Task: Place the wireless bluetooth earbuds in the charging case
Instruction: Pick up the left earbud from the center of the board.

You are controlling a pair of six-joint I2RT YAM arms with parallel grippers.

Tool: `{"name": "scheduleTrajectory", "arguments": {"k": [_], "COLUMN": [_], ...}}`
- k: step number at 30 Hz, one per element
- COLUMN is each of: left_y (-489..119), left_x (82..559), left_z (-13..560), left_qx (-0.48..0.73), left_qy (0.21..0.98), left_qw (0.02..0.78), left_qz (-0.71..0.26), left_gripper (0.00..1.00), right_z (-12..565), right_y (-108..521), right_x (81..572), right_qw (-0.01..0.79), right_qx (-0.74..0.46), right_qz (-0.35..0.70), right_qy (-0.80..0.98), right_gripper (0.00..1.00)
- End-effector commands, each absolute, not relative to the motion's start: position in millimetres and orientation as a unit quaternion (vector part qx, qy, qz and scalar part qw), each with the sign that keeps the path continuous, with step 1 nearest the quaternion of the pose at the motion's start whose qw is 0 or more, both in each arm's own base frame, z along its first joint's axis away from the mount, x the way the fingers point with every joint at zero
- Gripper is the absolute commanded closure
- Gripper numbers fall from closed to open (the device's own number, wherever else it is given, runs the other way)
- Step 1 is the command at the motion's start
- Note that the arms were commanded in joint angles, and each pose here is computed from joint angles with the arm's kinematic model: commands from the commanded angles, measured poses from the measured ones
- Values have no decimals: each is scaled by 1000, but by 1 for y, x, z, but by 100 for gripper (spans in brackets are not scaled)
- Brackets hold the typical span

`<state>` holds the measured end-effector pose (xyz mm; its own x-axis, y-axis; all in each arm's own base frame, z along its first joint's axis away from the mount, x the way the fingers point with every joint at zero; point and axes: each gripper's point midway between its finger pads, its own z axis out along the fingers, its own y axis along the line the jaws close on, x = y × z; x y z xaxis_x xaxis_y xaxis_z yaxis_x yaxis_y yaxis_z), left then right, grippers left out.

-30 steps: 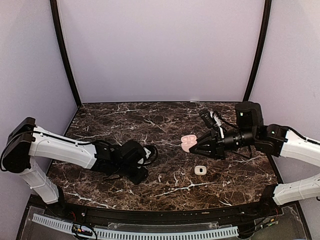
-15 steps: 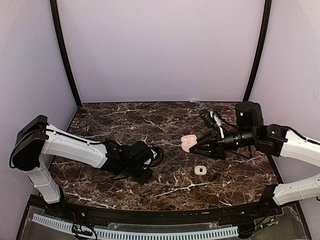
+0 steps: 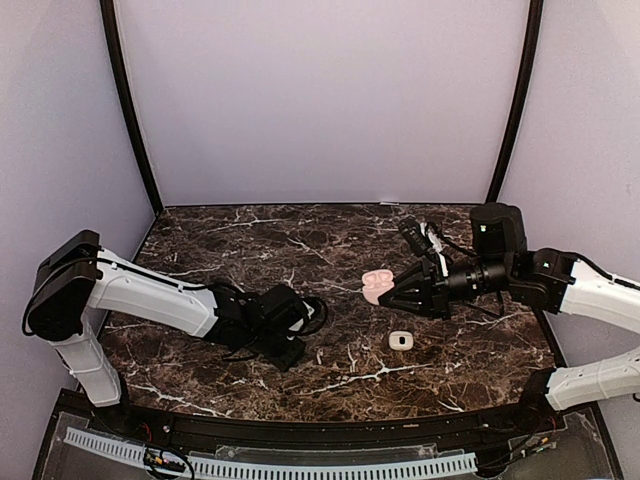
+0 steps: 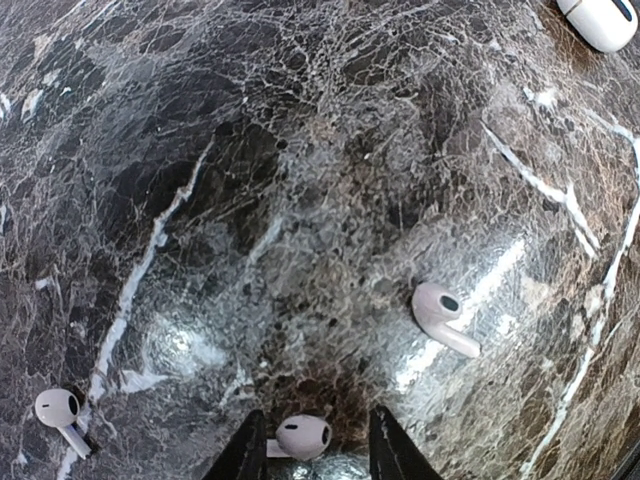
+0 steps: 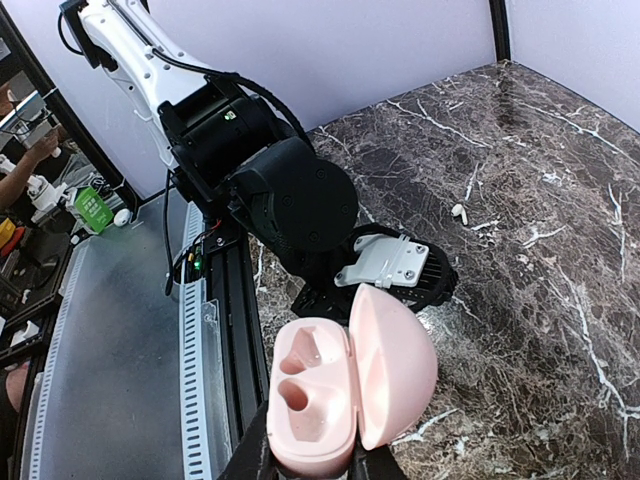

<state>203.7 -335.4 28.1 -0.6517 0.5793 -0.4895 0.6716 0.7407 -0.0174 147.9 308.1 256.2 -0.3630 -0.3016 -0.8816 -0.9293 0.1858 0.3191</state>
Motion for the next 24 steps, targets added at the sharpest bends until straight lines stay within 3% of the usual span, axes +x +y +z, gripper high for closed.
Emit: {"name": "scheduleTrajectory", "arguments": {"k": [1, 24], "left_y": [-333, -333], "left_x": [204, 205], "left_z": [24, 27], "left_qx": [341, 334], "left_qy": [906, 907], "left_qw": [229, 229], "left_qz": [-98, -117], "left_gripper": [67, 82], "right_z": [263, 262], "right_y": [309, 309], "right_x": [151, 151], "right_qw": [358, 357], "right_qx": [-447, -447], "right_qz": [457, 456], "right_qy": [681, 682], "right_gripper": [100, 100]}}
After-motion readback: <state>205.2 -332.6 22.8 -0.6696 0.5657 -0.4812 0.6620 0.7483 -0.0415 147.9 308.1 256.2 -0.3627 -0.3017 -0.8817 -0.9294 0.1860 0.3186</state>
